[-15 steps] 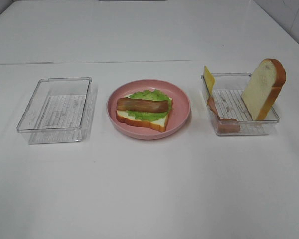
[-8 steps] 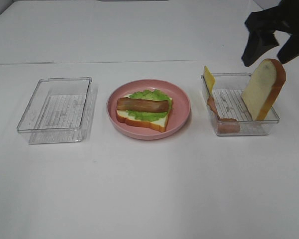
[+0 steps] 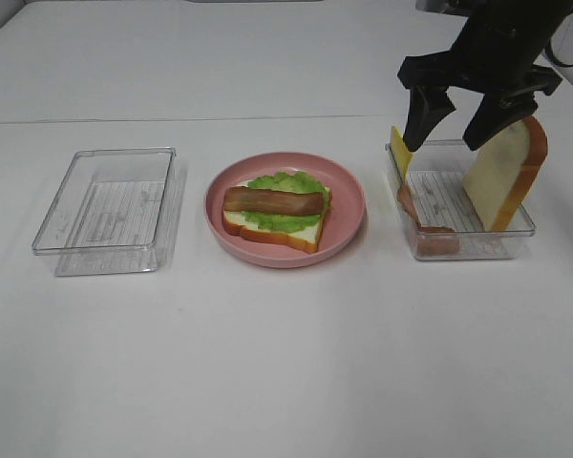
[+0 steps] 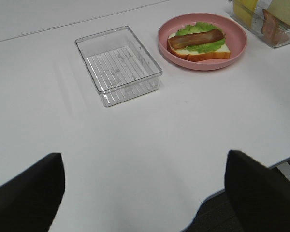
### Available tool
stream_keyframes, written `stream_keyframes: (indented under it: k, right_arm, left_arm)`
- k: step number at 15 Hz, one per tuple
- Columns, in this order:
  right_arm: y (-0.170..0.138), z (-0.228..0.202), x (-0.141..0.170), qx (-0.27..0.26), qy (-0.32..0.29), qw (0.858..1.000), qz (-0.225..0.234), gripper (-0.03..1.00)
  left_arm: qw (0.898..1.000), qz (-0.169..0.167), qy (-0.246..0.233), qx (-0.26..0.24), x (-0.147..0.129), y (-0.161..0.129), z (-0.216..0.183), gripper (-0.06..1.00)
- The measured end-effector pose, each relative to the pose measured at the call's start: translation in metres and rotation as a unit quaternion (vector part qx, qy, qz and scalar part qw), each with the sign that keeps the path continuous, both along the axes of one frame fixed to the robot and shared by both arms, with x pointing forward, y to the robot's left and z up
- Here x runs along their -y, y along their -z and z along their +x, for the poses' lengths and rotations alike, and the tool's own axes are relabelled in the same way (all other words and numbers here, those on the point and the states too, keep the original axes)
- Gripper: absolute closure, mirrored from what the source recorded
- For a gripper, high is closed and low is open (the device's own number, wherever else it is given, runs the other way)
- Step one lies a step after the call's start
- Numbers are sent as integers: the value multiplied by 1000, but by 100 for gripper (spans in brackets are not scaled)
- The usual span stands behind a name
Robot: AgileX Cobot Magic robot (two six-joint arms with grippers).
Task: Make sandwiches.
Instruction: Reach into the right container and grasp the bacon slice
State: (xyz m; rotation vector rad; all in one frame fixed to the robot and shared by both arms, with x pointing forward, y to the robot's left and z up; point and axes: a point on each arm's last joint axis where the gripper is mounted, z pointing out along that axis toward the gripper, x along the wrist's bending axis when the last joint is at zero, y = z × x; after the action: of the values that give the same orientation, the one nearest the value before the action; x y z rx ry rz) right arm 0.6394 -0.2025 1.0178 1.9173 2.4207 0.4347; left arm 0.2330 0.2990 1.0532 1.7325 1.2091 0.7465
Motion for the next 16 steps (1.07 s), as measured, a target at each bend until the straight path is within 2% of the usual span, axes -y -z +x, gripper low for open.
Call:
stream_keyframes:
  k: [5,14,16]
  right_arm:
    - [43,14,-9,-62,7,998,19,24]
    - [55,15,-13,-77,5,997,21,27]
    - [57,13,-19,-74,-14,997,-3,27]
  left_arm:
    - [1000,0,0,0,0,0,0,10]
    - [1000,0,0,0,0,0,0,10]
    - [1000,0,0,0,0,0,0,10]
